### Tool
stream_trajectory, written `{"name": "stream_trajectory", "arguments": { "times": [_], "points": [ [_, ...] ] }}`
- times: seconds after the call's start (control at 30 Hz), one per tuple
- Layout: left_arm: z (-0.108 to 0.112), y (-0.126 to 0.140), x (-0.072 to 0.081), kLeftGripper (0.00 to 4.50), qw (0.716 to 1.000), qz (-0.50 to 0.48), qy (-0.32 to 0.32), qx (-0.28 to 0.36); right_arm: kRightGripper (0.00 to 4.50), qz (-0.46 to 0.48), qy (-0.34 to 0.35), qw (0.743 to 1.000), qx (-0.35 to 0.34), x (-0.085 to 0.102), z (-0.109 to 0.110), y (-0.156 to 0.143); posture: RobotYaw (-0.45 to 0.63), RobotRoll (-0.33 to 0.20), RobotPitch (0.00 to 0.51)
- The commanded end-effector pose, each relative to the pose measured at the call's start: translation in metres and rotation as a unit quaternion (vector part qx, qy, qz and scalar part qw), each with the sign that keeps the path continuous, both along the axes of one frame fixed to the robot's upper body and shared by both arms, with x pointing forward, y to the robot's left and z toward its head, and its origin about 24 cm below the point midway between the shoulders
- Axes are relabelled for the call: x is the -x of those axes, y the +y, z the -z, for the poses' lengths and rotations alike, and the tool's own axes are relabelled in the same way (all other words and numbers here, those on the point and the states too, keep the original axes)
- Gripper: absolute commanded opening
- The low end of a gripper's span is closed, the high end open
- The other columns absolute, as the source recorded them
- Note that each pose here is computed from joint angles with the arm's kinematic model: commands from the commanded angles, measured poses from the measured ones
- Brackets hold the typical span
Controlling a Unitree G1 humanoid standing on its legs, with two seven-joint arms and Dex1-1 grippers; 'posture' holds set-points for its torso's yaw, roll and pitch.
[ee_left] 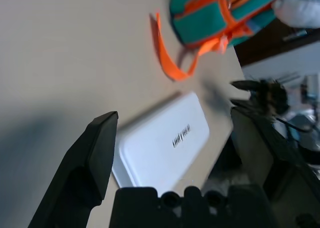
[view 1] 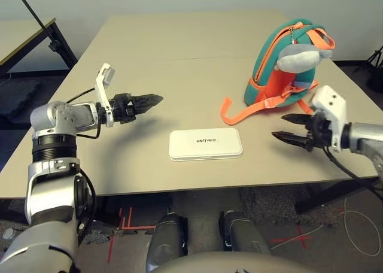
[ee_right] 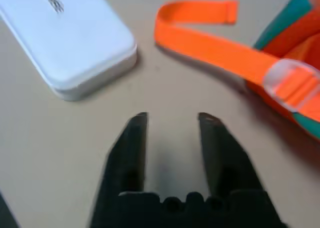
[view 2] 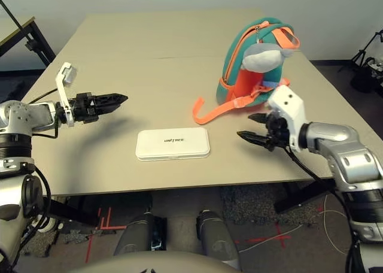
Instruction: Put the pencil case into the backpack and zip it.
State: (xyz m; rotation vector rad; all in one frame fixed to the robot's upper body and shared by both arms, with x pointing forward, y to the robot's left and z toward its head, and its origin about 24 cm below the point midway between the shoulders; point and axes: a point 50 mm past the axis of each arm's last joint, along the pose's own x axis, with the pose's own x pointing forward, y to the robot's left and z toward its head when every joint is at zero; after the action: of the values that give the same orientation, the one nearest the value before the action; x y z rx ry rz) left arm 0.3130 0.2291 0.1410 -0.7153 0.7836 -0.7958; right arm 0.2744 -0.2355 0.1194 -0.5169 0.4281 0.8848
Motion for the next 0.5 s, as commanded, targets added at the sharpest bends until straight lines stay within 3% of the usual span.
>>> {"name": "stream_trajectory", "arguments": {
  "times": [0.03, 0.1, 0.5],
  "points": [
    [0.003, -0.005, 0.004, 4.50, 0.999, 0.026, 0.024, 0.004, 0.71, -0.021, -0.016, 0.998, 0.054, -0.007, 0.008, 0.002, -0.15, 0.000, 0.042],
    [0.007, -0.005, 0.007, 4.50, 0.999, 0.036, 0.038, -0.002, 0.01, -0.031, -0.022, 0.997, 0.066, -0.010, 0.010, 0.004, -0.14, 0.000, 0.043],
    [0.022, 0.000, 0.024, 4.50, 0.991, 0.078, 0.100, -0.034, 0.01, -0.052, -0.033, 0.995, 0.078, -0.015, 0.017, 0.010, -0.13, 0.000, 0.046]
  ]
}}
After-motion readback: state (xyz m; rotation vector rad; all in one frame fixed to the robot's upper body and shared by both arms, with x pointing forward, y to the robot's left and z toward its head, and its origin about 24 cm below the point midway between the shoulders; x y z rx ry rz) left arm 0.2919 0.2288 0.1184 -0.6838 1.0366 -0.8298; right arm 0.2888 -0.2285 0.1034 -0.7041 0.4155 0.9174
